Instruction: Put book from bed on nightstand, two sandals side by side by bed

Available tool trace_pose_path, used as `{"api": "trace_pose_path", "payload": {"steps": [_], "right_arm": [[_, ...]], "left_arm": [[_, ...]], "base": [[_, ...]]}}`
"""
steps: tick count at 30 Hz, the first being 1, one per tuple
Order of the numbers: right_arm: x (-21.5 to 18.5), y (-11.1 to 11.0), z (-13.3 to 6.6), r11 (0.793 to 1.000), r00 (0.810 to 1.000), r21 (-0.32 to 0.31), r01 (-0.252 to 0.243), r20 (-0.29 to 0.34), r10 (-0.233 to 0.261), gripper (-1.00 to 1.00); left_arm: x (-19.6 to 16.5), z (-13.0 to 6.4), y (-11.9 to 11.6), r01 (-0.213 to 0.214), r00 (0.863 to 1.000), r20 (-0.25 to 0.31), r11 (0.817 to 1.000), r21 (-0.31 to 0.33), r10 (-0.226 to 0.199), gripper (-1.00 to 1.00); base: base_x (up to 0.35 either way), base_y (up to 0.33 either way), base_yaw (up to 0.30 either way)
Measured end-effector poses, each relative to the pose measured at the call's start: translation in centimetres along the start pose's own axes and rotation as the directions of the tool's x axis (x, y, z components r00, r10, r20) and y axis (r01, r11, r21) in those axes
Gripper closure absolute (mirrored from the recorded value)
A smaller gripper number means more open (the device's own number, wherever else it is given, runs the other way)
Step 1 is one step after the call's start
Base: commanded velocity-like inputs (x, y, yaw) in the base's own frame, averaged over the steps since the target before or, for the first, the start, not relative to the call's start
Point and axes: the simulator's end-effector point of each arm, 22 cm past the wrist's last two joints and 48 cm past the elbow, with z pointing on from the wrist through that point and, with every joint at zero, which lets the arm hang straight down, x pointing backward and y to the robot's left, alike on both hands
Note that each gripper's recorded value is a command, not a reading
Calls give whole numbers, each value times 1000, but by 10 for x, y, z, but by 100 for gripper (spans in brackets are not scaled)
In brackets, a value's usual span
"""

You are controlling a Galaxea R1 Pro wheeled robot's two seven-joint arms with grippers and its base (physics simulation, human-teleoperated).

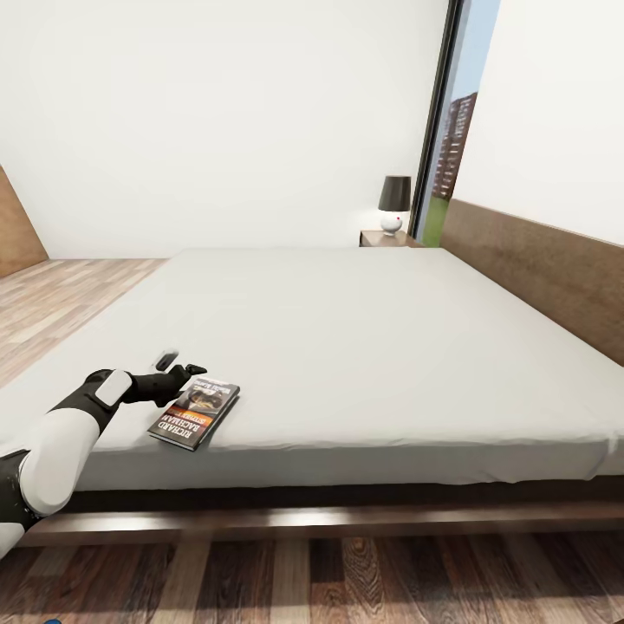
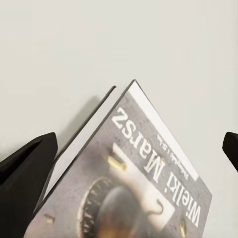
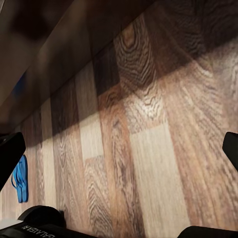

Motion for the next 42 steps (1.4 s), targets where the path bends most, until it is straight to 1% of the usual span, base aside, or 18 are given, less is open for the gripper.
{"api": "trace_pose_path", "payload": {"steps": [6,11,36,39,42], "right_arm": [[0,0,0,1000,1000,0,0,0,0,-100],[-6,5,0,1000,1000,-11,11,14,-11,-100],[-34,30,-2,996,995,-63,67,83,-61,-100],[-38,33,-3,995,994,-69,73,92,-67,-100],[-37,33,-3,995,994,-69,74,91,-67,-100]], "left_arm": [[0,0,0,-1,1000,0,1000,-1,1,-100],[-5,-10,-6,-21,1000,9,1000,-3,21,-100],[-32,-64,-51,-58,995,86,997,53,54,-100],[-37,-72,-54,-62,994,99,997,56,56,-100],[-43,-77,-48,-59,993,107,997,48,54,-100]], "base": [[0,0,0],[0,0,0],[0,0,0],[0,0,0],[0,0,0]]}}
